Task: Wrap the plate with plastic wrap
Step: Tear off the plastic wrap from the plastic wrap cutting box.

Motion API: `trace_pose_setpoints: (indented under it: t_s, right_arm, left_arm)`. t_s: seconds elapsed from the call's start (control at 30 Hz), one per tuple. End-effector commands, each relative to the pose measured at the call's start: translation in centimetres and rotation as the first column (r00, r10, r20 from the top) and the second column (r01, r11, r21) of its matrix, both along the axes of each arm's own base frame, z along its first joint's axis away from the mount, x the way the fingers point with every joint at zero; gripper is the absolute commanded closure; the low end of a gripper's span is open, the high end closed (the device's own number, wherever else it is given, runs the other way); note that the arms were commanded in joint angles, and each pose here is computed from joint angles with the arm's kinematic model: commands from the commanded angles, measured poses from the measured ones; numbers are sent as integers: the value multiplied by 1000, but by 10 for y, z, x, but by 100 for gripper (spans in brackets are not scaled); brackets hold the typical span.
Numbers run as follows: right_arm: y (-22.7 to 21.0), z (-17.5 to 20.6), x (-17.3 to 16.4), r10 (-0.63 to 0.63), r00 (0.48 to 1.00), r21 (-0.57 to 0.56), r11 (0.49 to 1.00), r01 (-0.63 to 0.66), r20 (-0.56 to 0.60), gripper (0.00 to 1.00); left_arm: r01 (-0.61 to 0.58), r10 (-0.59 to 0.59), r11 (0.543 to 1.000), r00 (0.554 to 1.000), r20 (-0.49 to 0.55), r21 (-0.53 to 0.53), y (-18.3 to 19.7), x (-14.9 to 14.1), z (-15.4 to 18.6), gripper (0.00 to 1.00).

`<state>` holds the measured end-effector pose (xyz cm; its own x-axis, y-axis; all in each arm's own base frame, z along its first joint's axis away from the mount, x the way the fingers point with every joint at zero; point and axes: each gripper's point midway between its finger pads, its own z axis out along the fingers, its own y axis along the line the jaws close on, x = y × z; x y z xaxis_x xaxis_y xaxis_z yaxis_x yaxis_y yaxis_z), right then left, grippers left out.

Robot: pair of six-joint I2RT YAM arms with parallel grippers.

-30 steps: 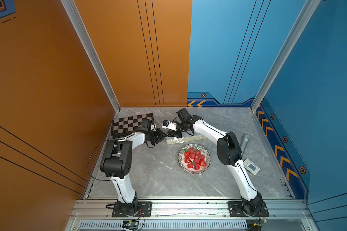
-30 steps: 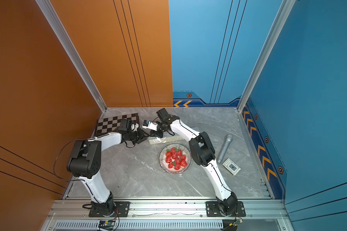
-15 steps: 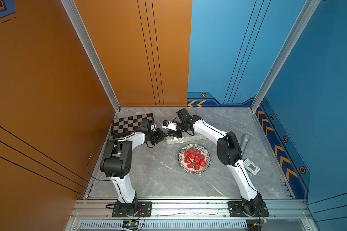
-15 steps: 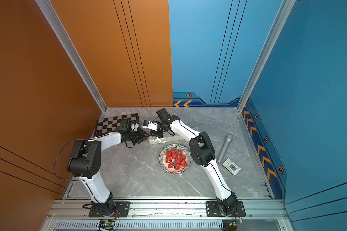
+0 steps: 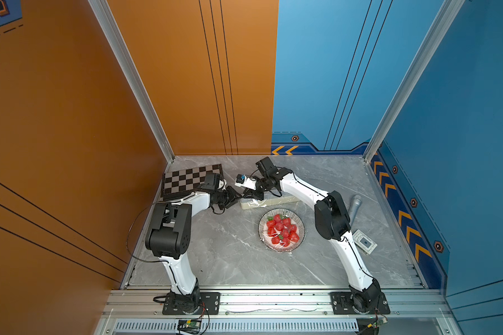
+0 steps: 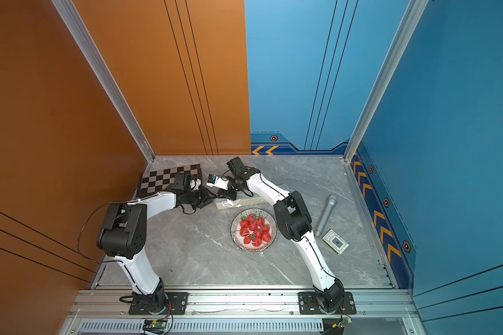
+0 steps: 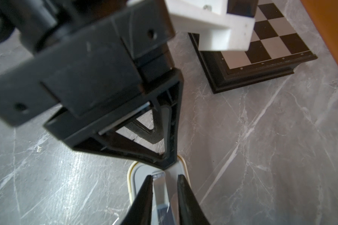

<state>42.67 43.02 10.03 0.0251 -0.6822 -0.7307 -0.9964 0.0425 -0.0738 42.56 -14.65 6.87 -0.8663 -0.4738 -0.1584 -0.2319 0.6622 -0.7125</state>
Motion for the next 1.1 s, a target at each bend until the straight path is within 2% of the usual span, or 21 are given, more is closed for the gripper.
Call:
trace_pose_setpoints:
  t_s: [0.0, 0.83, 1.07]
  right_arm:
    - [-1, -9, -5, 4, 999, -19, 1000, -5, -41, 75]
    - [-2, -16, -7, 4, 999, -32, 999, -6, -50, 76]
    - [-3, -13, -5, -1, 999, -29, 1000, 0, -49, 84]
  left_arm:
    - [4, -2, 999, 998, -55, 34, 3, -11, -21, 63]
    - [5, -3, 999, 998, -56, 36, 2, -11, -21, 63]
    - [3, -1, 999, 998, -62, 39, 3, -12, -24, 63]
